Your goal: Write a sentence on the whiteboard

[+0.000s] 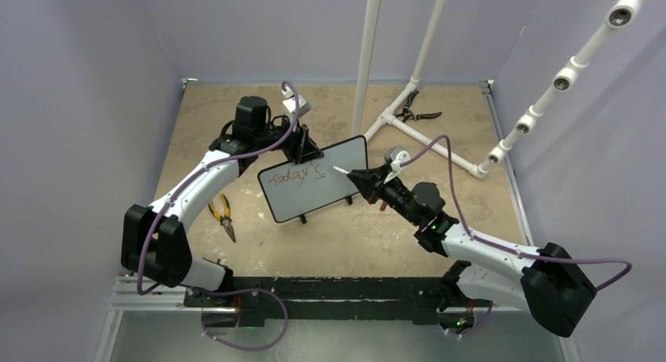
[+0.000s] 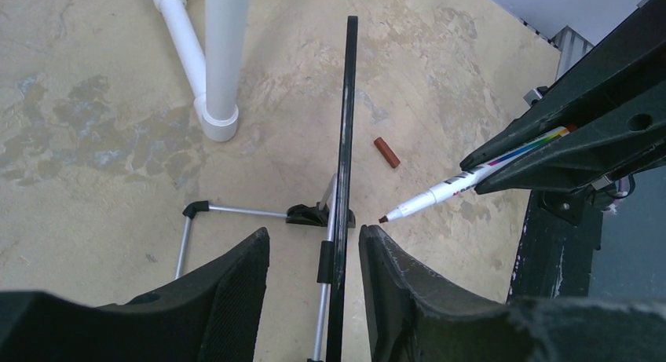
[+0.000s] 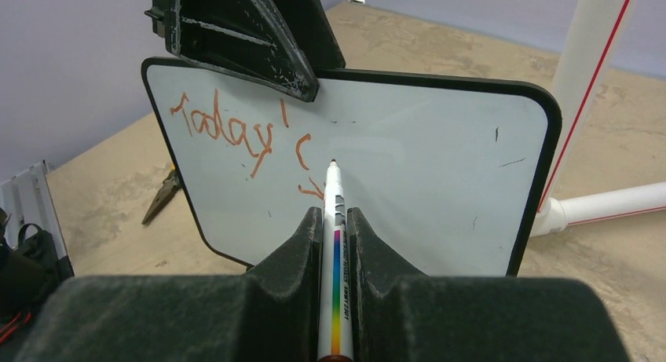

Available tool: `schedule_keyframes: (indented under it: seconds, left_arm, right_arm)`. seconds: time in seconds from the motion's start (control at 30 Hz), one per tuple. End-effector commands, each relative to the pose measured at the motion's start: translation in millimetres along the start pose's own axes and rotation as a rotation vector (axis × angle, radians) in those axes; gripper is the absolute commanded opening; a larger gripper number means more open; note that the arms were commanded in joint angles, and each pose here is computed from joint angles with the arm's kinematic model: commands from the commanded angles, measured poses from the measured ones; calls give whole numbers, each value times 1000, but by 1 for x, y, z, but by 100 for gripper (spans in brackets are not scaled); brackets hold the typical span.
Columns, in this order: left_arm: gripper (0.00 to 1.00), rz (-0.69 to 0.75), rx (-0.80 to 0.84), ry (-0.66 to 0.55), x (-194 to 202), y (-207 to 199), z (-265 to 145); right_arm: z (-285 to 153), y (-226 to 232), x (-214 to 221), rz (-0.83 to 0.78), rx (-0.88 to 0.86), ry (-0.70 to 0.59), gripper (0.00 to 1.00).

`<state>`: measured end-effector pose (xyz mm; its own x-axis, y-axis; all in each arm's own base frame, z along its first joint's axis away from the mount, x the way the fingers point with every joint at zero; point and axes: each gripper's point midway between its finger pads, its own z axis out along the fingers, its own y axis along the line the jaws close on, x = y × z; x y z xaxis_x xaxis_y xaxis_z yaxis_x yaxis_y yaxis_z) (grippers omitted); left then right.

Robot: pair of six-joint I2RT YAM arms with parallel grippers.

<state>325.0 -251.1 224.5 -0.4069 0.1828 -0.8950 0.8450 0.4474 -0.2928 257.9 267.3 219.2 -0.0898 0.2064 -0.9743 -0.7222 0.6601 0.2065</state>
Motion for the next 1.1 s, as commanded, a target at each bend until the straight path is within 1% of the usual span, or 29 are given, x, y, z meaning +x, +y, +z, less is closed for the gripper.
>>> schedule_keyframes:
  seconds: [0.0, 0.2, 0.37, 0.57, 0.7, 1.07]
  left_arm:
    - [42, 44, 34, -9, -1, -6, 4]
    - [27, 53, 43, -5, 1, -9, 5]
    - [18, 61, 52, 2, 4, -10, 6]
    - [9, 69, 59, 10, 7, -12, 6]
    - [0, 76, 64, 14, 8, -13, 7]
    - [0, 86, 74, 22, 11, -16, 8]
  right_arm:
    - [11, -1, -30, -28, 15, -82, 0]
    - [15, -6, -26, -25, 37, -70, 0]
    - [17, -8, -25, -26, 44, -67, 0]
    - [19, -9, -22, -26, 49, -59, 0]
    - [20, -10, -22, -27, 57, -57, 0]
    - [27, -14, -21, -34, 75, -53, 0]
